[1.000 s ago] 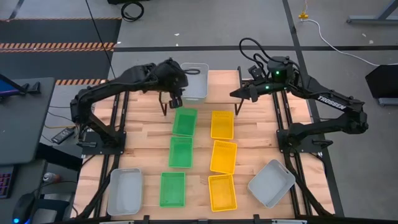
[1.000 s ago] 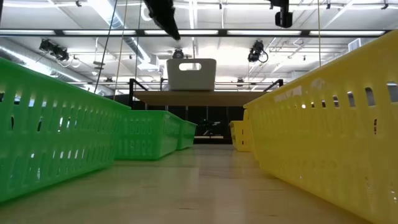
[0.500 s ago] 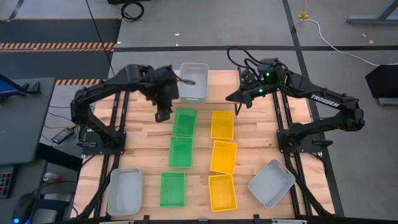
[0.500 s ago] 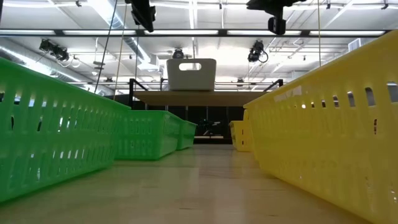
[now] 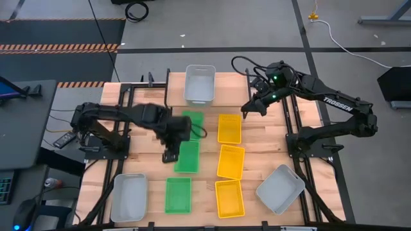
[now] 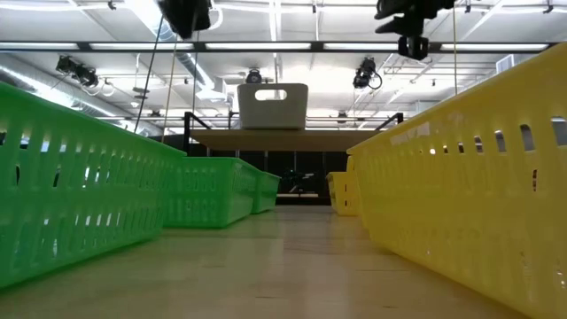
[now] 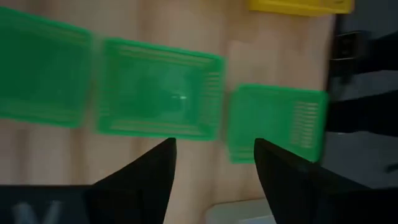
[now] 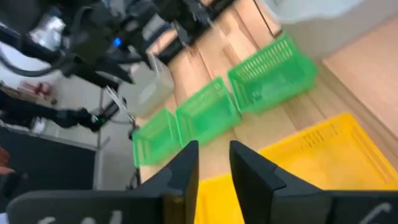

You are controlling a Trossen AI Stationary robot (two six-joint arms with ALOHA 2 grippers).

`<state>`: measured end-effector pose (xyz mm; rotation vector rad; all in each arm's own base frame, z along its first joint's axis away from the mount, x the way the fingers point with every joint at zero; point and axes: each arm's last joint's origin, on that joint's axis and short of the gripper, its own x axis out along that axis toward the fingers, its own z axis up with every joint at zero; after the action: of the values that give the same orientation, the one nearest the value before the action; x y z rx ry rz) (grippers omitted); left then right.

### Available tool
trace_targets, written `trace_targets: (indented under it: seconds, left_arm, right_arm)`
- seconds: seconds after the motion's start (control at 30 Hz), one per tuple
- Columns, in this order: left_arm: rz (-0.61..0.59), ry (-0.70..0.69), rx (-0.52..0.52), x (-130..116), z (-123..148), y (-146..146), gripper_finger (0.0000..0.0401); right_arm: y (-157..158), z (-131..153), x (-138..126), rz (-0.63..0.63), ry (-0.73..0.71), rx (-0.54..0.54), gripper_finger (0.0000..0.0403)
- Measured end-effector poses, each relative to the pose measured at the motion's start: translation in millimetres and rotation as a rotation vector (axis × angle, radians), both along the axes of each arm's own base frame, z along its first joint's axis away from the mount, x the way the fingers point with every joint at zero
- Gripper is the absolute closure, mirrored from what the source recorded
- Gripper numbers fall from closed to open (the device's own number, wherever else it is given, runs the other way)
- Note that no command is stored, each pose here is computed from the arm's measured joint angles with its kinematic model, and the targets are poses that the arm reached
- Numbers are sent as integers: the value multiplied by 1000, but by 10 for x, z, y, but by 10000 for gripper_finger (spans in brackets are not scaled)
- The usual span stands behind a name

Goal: Stack baskets on shelf by color
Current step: Put the bottom green bin on the shelf

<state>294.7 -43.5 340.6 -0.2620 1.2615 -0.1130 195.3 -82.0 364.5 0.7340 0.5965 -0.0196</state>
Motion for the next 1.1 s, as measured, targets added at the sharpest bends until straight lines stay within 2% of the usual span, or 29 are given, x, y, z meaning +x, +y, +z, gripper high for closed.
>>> trace_targets:
  seconds: [0.23, 0.4, 0.53, 0.73, 0.97, 1.1]
  left_arm:
    - [19, -70, -87, -27, -27, -679, 168]
    - [36, -129, -89, -123, -40, -1146, 168]
    - [30, -140, -65, -172, -155, -1475, 168]
    - [5, -62, -22, -169, -531, -1903, 167]
    - [21, 62, 46, -160, -1049, -2245, 167]
    - [23, 76, -8, -90, -1242, -2388, 166]
  right_arm:
    - [29, -71, -55, 59, 70, -39, 244]
    - [40, -79, -59, 80, 75, -57, 199]
    - [64, -78, -47, 91, 74, -70, 164]
    - [96, -84, -33, 91, 87, -91, 129]
    - [136, -104, -40, 106, 115, -78, 121]
    - [168, -121, -48, 120, 139, -67, 123]
